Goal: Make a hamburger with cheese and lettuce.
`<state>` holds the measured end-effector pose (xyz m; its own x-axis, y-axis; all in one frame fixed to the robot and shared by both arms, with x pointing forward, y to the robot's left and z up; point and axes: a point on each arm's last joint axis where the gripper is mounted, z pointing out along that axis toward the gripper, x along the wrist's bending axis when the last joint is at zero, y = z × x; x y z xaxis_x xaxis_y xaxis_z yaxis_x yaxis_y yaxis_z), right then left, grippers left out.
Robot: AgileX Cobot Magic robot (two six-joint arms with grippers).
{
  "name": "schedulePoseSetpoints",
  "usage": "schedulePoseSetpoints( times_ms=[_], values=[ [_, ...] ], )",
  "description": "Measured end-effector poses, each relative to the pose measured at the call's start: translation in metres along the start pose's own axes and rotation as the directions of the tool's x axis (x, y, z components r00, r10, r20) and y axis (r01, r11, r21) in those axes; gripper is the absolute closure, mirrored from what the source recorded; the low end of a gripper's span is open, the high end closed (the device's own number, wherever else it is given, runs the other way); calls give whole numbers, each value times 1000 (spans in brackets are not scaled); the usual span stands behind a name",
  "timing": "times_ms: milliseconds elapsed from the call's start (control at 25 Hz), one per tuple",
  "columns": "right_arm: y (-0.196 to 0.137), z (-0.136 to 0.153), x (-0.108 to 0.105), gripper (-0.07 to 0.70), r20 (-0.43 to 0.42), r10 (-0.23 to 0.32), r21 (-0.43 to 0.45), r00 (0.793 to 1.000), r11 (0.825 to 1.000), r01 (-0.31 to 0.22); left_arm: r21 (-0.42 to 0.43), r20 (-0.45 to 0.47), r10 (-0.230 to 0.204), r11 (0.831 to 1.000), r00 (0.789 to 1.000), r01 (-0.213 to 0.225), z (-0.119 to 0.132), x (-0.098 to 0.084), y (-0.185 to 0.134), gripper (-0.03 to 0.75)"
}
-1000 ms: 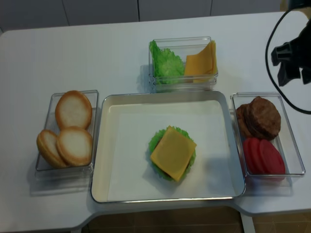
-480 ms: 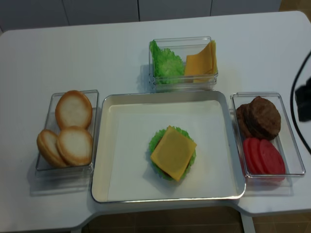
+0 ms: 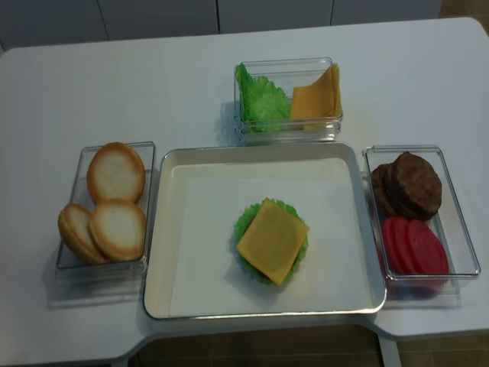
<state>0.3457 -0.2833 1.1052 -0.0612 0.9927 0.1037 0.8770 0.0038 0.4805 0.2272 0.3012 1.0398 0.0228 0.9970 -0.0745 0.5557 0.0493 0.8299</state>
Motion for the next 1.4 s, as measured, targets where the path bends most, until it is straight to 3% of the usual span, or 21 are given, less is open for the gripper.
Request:
schedulePoseSetpoints(
  times_ms=[280,680,960,1400],
  values=[
    [-50,-9,1,213,-38,-2,-120,999,993,-3,0,0,0,1000,1000,0,0,0,0,309],
    [-87,-22,1,213,-62,-26,-299,998,954,6,0,0,0,1000,1000,0,0,0,0,309],
    [-110,-13,-1,231,-41,-99,-321,994,943,81,0,0,0,1000,1000,0,0,0,0,309],
    [-121,1,-3,251,-30,-120,-418,992,903,96,0,0,0,1000,1000,0,0,0,0,309]
  ],
)
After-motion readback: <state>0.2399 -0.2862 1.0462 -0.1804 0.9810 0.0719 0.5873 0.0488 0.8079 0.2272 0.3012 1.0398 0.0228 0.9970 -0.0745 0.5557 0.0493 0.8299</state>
